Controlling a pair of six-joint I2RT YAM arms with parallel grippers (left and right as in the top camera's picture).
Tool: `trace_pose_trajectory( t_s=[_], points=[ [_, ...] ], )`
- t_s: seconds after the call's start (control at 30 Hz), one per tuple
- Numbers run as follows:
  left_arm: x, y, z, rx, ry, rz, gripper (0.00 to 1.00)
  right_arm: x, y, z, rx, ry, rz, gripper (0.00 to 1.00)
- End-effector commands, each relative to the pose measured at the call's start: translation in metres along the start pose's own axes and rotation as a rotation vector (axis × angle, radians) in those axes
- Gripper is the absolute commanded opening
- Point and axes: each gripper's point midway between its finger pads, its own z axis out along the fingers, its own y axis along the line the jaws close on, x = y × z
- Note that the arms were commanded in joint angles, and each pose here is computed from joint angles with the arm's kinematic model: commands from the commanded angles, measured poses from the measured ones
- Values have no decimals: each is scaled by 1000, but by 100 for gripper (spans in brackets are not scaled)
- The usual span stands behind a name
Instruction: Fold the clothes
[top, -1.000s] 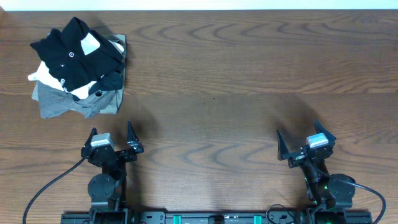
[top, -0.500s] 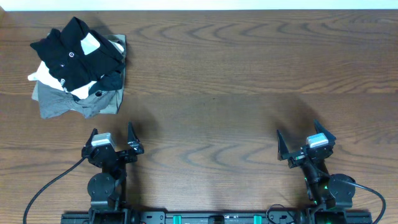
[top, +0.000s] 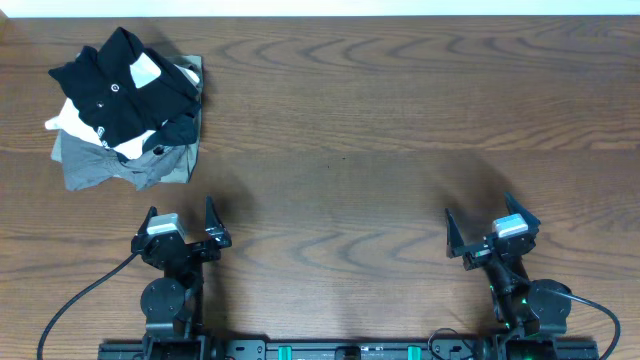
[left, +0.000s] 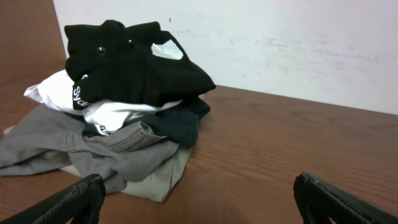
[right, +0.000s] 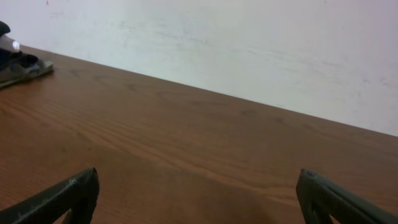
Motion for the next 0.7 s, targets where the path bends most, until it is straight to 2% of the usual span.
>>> trace_pose_trajectory(
  t_s=[0.0, 0.67],
  points=[
    [19, 4, 1, -15, 59, -1, 98, 1, -1, 0, 1, 2, 12, 99],
    [17, 5, 1, -21, 48, -3, 98, 1, -1, 0, 1, 2, 12, 99]
  ],
)
